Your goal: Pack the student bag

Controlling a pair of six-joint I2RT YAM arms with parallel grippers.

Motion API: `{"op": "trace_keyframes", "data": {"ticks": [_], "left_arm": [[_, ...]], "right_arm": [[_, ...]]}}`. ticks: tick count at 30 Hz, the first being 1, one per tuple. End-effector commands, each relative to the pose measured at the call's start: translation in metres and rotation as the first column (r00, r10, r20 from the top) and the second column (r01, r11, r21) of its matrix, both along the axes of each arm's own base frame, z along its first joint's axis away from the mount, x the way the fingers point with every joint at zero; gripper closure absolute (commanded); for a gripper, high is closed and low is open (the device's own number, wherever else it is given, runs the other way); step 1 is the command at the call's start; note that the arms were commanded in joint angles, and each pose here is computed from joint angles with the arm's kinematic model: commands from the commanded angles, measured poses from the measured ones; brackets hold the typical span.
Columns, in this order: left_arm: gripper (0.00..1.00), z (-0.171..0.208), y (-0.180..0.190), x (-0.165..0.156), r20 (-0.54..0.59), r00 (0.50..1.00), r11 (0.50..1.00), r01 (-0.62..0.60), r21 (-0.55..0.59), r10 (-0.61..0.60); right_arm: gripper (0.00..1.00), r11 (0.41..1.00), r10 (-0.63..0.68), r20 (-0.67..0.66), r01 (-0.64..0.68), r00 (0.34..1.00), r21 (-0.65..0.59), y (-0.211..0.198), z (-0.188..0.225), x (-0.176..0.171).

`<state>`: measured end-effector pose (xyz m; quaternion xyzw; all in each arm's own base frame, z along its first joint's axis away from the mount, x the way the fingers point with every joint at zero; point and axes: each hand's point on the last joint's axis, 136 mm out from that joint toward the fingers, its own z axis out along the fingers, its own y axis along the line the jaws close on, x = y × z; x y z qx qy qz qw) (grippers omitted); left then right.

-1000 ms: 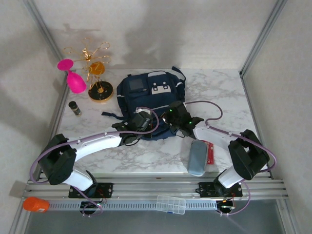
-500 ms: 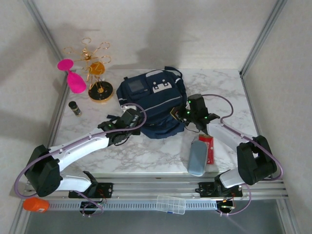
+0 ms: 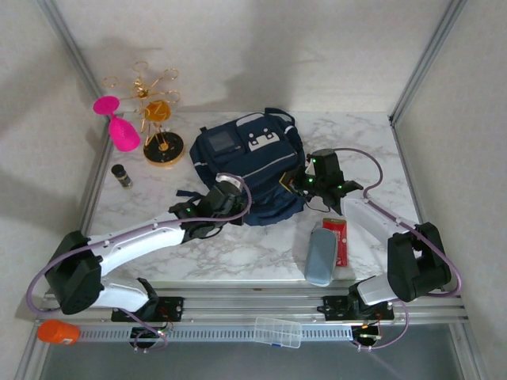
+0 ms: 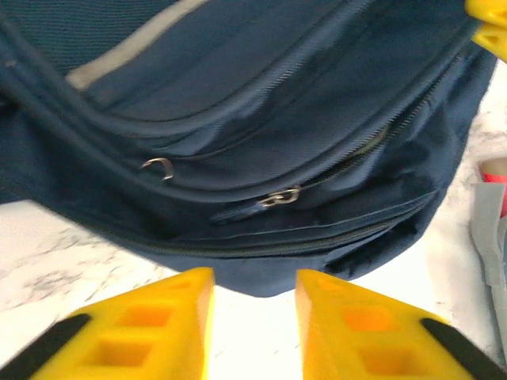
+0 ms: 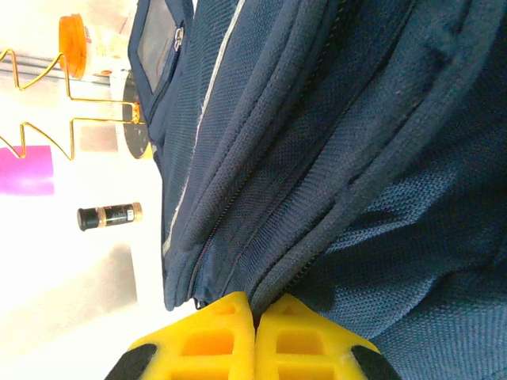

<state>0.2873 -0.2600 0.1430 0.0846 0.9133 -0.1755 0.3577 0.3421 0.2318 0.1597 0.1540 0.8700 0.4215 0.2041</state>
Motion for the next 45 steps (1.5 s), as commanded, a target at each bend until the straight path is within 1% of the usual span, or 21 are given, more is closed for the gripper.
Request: {"op": "trace_keyframes", "data": {"ticks": [1, 4, 10, 15, 18, 21, 24, 25, 26, 27, 29, 30, 31, 33, 35, 37, 39, 42, 45], "left_arm": [[0.66, -0.015, -0.011, 0.008, 0.014, 0.999, 0.999, 0.041, 0.009, -0.041], [0.63, -0.025, -0.021, 0.008, 0.009, 0.996, 0.996, 0.086, 0.014, -0.087], [0.54, -0.032, -0.022, 0.022, 0.032, 0.997, 0.997, 0.074, 0.034, -0.075], [0.48, -0.021, -0.025, 0.035, 0.063, 0.996, 0.997, 0.054, 0.050, -0.057], [0.43, -0.013, -0.026, 0.042, 0.077, 0.995, 0.998, 0.057, 0.024, -0.059], [0.41, -0.006, -0.044, 0.047, 0.083, 0.990, 0.993, 0.115, -0.009, -0.113], [0.43, 0.000, -0.064, 0.057, 0.089, 0.985, 0.988, 0.153, -0.026, -0.150], [0.45, 0.004, -0.069, 0.061, 0.101, 0.984, 0.987, 0.154, -0.038, -0.149], [0.47, 0.010, -0.075, 0.065, 0.118, 0.981, 0.986, 0.159, -0.059, -0.151], [0.47, 0.016, -0.080, 0.067, 0.132, 0.979, 0.983, 0.168, -0.080, -0.157], [0.47, 0.028, -0.093, 0.072, 0.151, 0.974, 0.974, 0.190, -0.123, -0.171], [0.47, 0.033, -0.097, 0.075, 0.162, 0.972, 0.971, 0.194, -0.140, -0.171], [0.47, 0.036, -0.102, 0.077, 0.169, 0.970, 0.968, 0.199, -0.153, -0.173], [0.48, 0.039, -0.105, 0.079, 0.177, 0.969, 0.966, 0.203, -0.162, -0.174], [0.49, 0.046, -0.101, 0.078, 0.187, 0.969, 0.966, 0.195, -0.168, -0.164], [0.49, 0.052, -0.092, 0.073, 0.203, 0.968, 0.967, 0.185, -0.175, -0.149], [0.48, 0.055, -0.080, 0.070, 0.206, 0.971, 0.971, 0.158, -0.182, -0.119], [0.48, 0.050, -0.060, 0.059, 0.189, 0.978, 0.974, 0.124, -0.191, -0.087], [0.48, 0.034, -0.039, 0.052, 0.154, 0.988, 0.983, 0.052, -0.175, -0.025]], "right_arm": [[1.00, 0.995, 0.013, 0.087, -0.021, 0.996, 0.097, 0.008, 0.040, 0.006], [1.00, 0.993, -0.003, 0.092, -0.008, 0.996, 0.114, 0.006, 0.046, 0.007], [1.00, 0.991, -0.004, 0.087, -0.007, 0.996, 0.131, 0.008, 0.045, 0.008], [1.00, 0.990, -0.012, 0.044, 0.006, 0.999, 0.138, 0.005, 0.030, 0.002], [1.00, 0.982, -0.025, 0.040, 0.017, 0.999, 0.186, -0.001, 0.034, 0.003], [1.00, 0.982, -0.030, 0.069, 0.017, 0.997, 0.189, -0.002, 0.043, 0.012], [1.00, 0.987, -0.004, 0.064, -0.006, 0.998, 0.159, 0.001, 0.040, 0.015], [0.97, 0.990, -0.009, 0.046, 0.002, 0.999, 0.138, -0.002, 0.034, 0.014], [0.85, 0.993, -0.015, 0.039, 0.011, 0.999, 0.117, -0.004, 0.030, 0.014], [0.75, 0.994, -0.021, 0.042, 0.016, 0.999, 0.104, -0.006, 0.028, 0.014], [0.51, 0.996, -0.029, 0.049, 0.024, 0.998, 0.090, -0.008, 0.028, 0.016], [0.45, 0.996, -0.028, 0.050, 0.023, 0.998, 0.088, -0.007, 0.028, 0.017], [0.41, 0.996, -0.029, 0.033, 0.026, 0.999, 0.088, -0.006, 0.026, 0.017], [0.37, 0.996, -0.034, 0.023, 0.032, 0.999, 0.083, -0.003, 0.021, 0.017], [0.34, 0.997, -0.064, 0.023, 0.063, 0.998, 0.042, -0.005, 0.014, 0.017], [0.33, 0.998, -0.062, 0.038, 0.061, 0.997, 0.033, 0.000, 0.010, 0.016], [0.32, 0.998, -0.057, 0.017, 0.057, 0.998, 0.032, 0.006, 0.000, 0.018], [0.33, 0.998, -0.059, -0.002, 0.059, 0.998, -0.007, 0.005, -0.012, 0.023], [0.30, 0.989, -0.105, 0.018, 0.107, 0.994, -0.102, -0.011, -0.015, 0.025]]}}
